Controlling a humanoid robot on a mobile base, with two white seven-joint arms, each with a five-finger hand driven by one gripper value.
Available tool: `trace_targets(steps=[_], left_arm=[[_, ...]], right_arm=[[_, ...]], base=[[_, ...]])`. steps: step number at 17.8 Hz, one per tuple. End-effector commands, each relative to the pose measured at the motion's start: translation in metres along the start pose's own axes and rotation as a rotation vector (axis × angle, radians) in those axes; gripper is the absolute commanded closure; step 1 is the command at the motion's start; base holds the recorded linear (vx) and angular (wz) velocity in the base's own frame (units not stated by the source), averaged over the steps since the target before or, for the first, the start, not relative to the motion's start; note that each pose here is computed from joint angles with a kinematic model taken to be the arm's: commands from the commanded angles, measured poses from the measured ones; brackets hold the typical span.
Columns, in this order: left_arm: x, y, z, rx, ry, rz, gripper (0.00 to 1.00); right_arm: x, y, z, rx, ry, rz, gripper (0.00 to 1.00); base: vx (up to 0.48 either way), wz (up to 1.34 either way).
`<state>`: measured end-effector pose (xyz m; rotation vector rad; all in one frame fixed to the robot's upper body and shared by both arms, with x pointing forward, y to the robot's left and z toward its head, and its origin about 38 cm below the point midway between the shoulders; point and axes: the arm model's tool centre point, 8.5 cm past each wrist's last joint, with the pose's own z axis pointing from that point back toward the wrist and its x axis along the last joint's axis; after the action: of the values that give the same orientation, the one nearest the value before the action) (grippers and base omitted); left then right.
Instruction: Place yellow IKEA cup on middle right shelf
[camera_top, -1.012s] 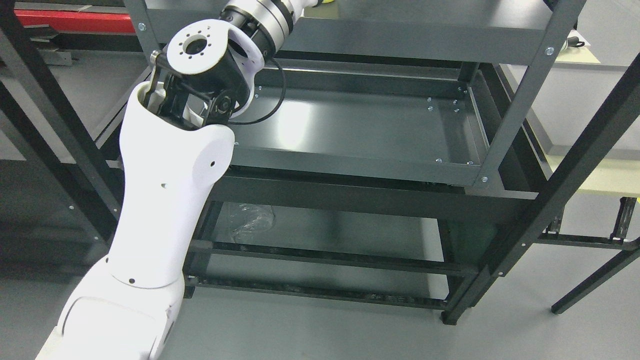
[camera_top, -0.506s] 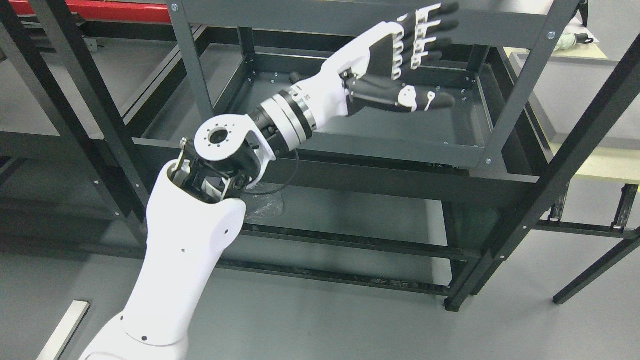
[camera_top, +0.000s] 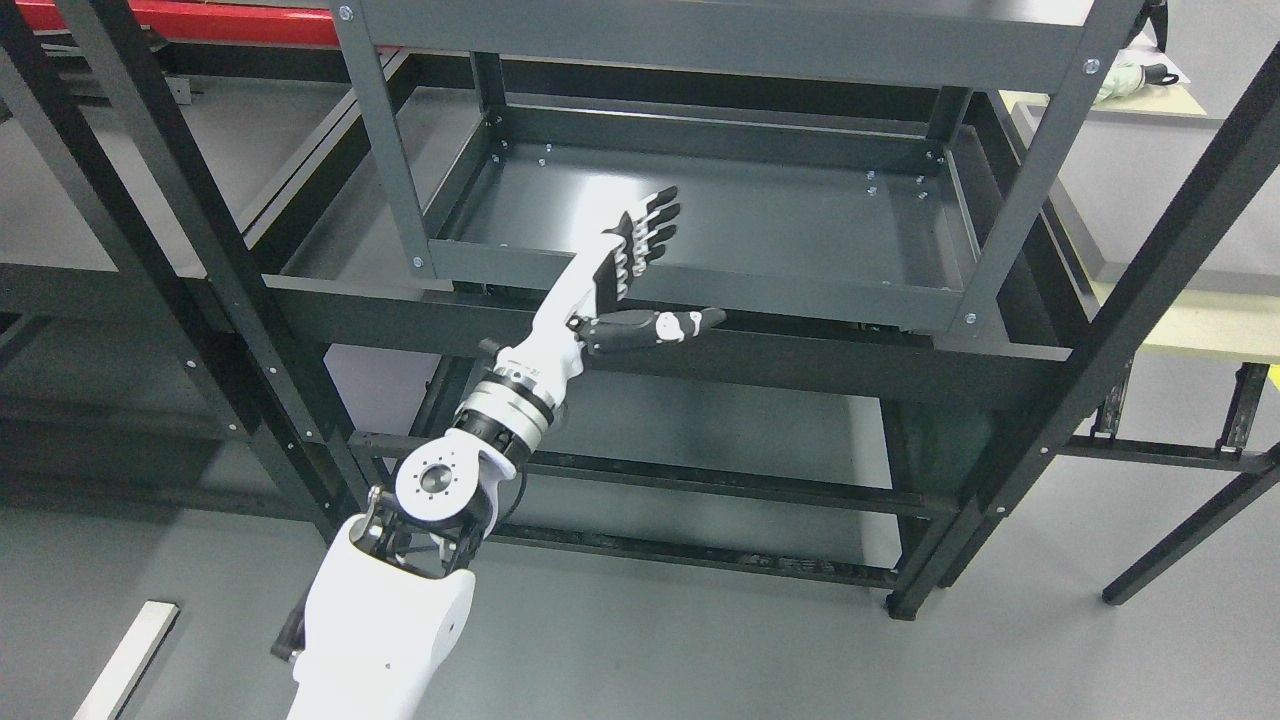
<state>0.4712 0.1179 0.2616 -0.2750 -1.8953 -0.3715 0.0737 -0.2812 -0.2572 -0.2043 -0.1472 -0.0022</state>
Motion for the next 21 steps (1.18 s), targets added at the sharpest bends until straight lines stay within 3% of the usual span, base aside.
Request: trace_targets(steps=[1,3,11,21], left_arm=[[-0.074,0.047,0.081,0.218,0.087,-0.013,0.01],[-0.088,0.039,0.102,0.218,0.126,0.003,0.01],[-0.095,0.082,0.136,0.362,0.188,0.008,0.01],[-0.074,0.084,0.121,0.353,0.126,-0.004,0.01]], right_arm=[[-0.009,-0.01,-0.001,-0.012,0.015,-0.003,0.01],[-0.009,-0.01,-0.001,-0.012,0.015,-0.003,0.01],[-0.009,-0.01,-0.001,-0.012,0.015,-0.003,0.01],[-0.009,-0.01,-0.001,-0.012,0.015,-0.003,0.01]], base=[[0.018,0.01],[0.005,0.01],[0.0,0.0],[0.007,0.0]])
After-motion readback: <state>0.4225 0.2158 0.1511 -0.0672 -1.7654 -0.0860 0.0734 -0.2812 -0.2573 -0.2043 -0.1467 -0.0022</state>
